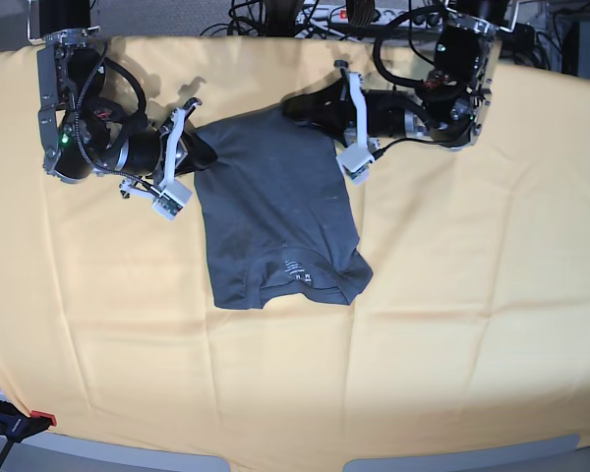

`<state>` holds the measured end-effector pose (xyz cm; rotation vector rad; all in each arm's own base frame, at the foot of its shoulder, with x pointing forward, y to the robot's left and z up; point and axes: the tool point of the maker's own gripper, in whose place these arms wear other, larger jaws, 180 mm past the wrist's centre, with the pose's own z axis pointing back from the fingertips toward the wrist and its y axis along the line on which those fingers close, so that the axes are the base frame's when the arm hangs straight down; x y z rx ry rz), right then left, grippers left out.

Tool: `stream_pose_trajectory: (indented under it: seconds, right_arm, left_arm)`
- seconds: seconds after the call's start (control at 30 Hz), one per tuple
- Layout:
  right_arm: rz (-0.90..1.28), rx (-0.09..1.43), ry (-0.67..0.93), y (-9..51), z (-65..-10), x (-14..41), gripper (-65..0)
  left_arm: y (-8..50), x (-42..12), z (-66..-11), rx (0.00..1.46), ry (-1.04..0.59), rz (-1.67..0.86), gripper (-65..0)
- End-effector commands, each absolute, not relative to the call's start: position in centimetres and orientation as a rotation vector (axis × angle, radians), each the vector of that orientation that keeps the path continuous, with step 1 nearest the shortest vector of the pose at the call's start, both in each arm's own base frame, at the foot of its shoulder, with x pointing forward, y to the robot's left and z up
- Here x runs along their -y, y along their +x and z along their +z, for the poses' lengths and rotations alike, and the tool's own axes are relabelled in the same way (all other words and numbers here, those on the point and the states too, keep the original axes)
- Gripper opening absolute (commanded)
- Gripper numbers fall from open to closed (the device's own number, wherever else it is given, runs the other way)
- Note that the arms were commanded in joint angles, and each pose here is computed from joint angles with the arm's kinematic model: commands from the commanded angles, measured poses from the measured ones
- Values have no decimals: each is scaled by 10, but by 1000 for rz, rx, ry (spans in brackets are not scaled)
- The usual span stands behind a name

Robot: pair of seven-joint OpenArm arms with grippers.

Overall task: Fold the T-shirt properly
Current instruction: 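Pull the shirt's collar edge with both grippers to flatten it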

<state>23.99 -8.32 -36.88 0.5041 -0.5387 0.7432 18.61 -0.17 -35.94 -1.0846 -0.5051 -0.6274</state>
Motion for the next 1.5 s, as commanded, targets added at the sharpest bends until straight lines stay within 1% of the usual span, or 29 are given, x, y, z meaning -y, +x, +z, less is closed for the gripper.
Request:
stream_pose_trajectory:
  seconds: [0.0,0.07,0.17,0.2,0.27,0.37,0.43,0.5,0.57,0.63,0.7,0.77,0.9,1.03,1.17,1.3,1.37,1.47]
  right_arm:
    - [751,584,490,249,-357,87,-650]
    - [741,596,469,253,-353,94,-650]
    - [707,653,430,263,-336,109,-650]
    - [688,678,440,265,-326,113,-650]
    - [660,730,499,265,-304,115,-650]
    - [630,778,621,258,-275,118,-650]
    - [593,860,726,257,-251,118,-650]
    - [557,903,765,253,-241,126,-650]
    - [528,892,754,249,-246,133,-650]
    - [520,850,738,243,-258,133,-650]
    - [522,775,680,237,-280,135,-650]
    - [525,754,603,240,-296,134,-650]
    - [577,718,438,247,-324,132,-650]
    - [603,681,354,249,-341,125,-650]
    - [656,640,364,241,-352,102,-650]
    - [696,590,330,233,-365,91,-650]
    - [718,583,365,227,-365,81,-650]
    - [758,582,482,214,-361,58,-650]
  left_arm:
    - [190,-12,-362,495,-1036,-637,-650]
    - [190,-23,-358,494,-1024,-650,-650]
    - [188,-28,-338,510,-1069,-669,-650]
    - [186,-28,-330,515,-1087,-687,-650]
    - [179,-27,-313,522,-1104,-750,-650]
    - [169,-25,-293,543,-1082,-861,-650]
    - [162,-25,-284,565,-1073,-894,-650]
    - [157,-26,-278,584,-1070,-897,-650]
    - [154,-30,-273,606,-1061,-886,-650]
    - [155,-37,-267,641,-1035,-872,-650]
    - [163,-48,-258,698,-993,-851,-650]
    - [173,-63,-249,767,-937,-815,-650]
    - [199,-103,-235,906,-762,-695,-650]
    - [215,-150,-223,993,-616,-528,-650]
    - [214,-192,-216,1025,-491,-431,-650]
    - [205,-219,-210,1037,-421,-371,-650]
    - [202,-226,-208,1039,-407,-354,-650]
    - [199,-231,-208,1032,-392,-345,-650]
